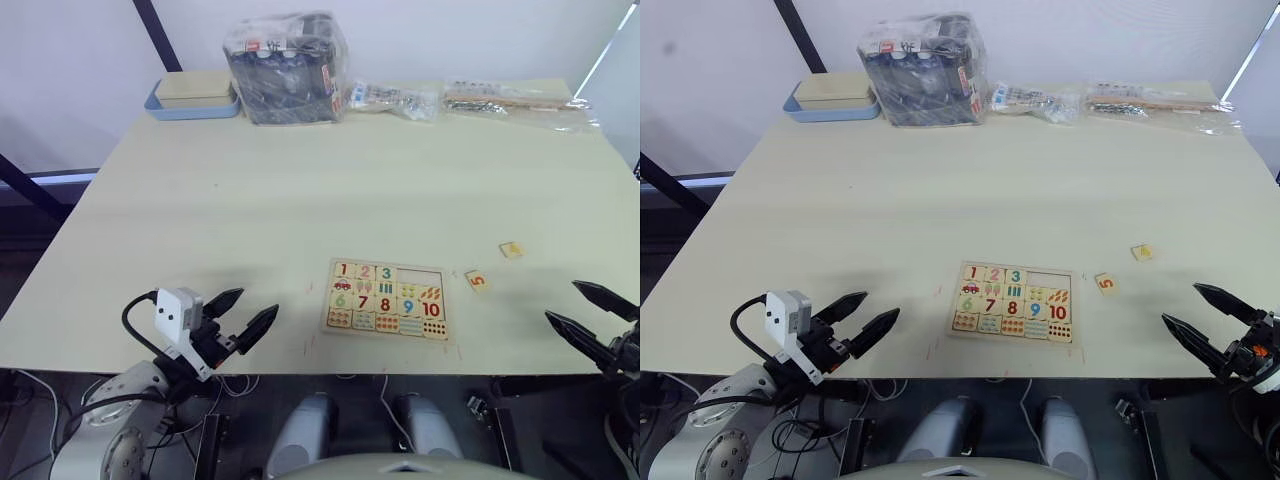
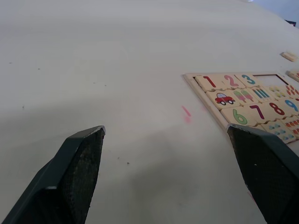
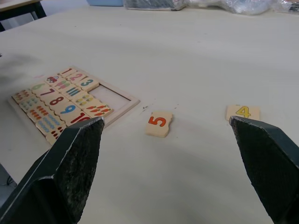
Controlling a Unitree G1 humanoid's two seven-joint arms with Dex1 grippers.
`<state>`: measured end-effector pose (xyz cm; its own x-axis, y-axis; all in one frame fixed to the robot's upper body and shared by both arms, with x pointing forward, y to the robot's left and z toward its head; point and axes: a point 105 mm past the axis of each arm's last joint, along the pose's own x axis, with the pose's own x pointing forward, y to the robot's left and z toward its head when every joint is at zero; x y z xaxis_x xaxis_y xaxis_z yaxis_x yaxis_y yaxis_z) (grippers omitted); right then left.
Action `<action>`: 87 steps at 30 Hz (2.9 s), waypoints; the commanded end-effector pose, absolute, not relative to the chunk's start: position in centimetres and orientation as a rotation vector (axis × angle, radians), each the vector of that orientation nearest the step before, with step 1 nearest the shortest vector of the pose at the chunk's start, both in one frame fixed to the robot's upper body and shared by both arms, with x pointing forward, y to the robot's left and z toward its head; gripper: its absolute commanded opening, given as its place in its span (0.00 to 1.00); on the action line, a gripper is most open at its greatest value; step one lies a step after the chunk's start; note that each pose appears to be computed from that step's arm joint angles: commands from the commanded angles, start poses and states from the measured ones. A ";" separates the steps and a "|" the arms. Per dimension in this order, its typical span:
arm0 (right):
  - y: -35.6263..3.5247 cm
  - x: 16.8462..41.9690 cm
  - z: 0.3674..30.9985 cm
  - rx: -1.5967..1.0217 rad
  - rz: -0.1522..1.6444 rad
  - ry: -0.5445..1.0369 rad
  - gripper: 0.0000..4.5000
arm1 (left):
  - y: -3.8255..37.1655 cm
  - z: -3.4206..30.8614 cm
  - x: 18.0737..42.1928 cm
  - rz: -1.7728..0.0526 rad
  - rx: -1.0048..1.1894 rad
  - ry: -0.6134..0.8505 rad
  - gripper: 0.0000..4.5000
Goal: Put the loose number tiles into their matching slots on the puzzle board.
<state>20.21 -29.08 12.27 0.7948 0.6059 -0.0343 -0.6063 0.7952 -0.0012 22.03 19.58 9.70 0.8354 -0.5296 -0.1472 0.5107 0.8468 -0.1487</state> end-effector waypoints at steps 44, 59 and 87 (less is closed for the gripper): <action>-29.1 34.8 12.5 -0.147 0.470 0.268 1.00 | 21.0 15.8 21.7 -1.119 -0.059 -0.111 0.98; -27.5 33.7 9.5 -0.077 0.249 0.252 1.00 | 22.0 15.4 21.5 -1.174 -0.025 -0.097 0.98; -21.3 23.0 10.0 0.075 0.083 0.250 0.32 | 22.0 14.1 21.9 -1.222 -0.041 -0.080 1.00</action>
<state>23.13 -21.75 8.55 0.9520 0.1004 -0.2892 -0.0708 0.9913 0.1113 21.96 21.81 13.66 0.3510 -0.9321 0.0900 0.9363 0.3507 -0.0189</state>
